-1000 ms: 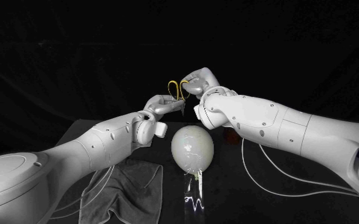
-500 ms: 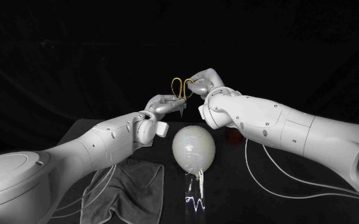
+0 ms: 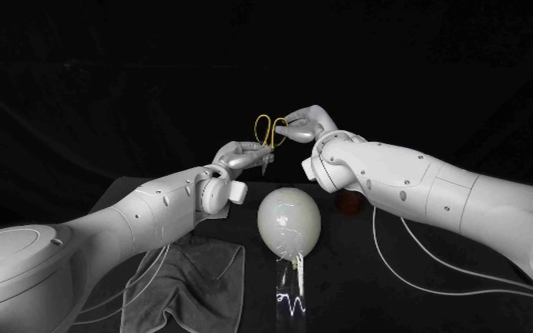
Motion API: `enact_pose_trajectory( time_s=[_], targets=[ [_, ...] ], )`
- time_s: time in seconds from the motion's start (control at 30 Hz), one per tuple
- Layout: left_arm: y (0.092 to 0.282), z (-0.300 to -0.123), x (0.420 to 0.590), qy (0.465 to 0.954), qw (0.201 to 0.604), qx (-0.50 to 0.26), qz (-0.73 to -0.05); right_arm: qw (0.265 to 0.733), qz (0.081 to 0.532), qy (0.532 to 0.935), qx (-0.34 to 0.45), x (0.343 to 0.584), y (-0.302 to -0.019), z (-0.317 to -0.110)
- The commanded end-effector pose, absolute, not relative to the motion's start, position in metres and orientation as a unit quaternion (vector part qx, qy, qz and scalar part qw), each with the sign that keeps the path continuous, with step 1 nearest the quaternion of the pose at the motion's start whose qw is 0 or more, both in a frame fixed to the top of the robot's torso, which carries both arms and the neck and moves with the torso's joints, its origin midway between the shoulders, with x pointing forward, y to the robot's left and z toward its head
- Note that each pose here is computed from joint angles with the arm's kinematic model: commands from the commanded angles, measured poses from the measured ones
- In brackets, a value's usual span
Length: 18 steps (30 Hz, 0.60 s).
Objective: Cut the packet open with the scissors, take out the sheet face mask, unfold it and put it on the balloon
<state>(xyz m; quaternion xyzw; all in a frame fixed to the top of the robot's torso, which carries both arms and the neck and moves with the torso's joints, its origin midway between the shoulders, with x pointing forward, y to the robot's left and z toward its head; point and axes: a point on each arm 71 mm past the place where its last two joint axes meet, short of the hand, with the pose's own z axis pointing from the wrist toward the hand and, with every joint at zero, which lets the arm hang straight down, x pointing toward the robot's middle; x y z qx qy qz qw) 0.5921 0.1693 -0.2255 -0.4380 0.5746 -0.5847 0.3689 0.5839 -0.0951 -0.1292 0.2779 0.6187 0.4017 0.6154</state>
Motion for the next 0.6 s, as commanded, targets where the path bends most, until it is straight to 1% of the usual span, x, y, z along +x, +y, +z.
enact_pose_trajectory(
  time_s=[0.03,0.2,0.37,0.5,0.57,0.6],
  targets=[
    [0.169,-0.224,0.592,0.593,0.374,-0.416,-0.579,0.599,0.444,0.621,0.241,0.585,-0.098,-0.127],
    [0.176,-0.226,0.592,0.608,0.380,-0.406,-0.567,0.607,0.445,0.618,0.228,0.588,-0.118,-0.126],
    [0.188,-0.227,0.592,0.622,0.383,-0.400,-0.553,0.635,0.436,0.605,0.203,0.589,-0.148,-0.121],
    [0.201,-0.226,0.593,0.639,0.384,-0.387,-0.542,0.663,0.428,0.594,0.158,0.587,-0.169,-0.114],
    [0.207,-0.223,0.594,0.648,0.384,-0.379,-0.537,0.672,0.424,0.593,0.129,0.585,-0.175,-0.110],
    [0.212,-0.221,0.594,0.656,0.383,-0.372,-0.533,0.678,0.421,0.593,0.101,0.582,-0.177,-0.108]
  ],
)
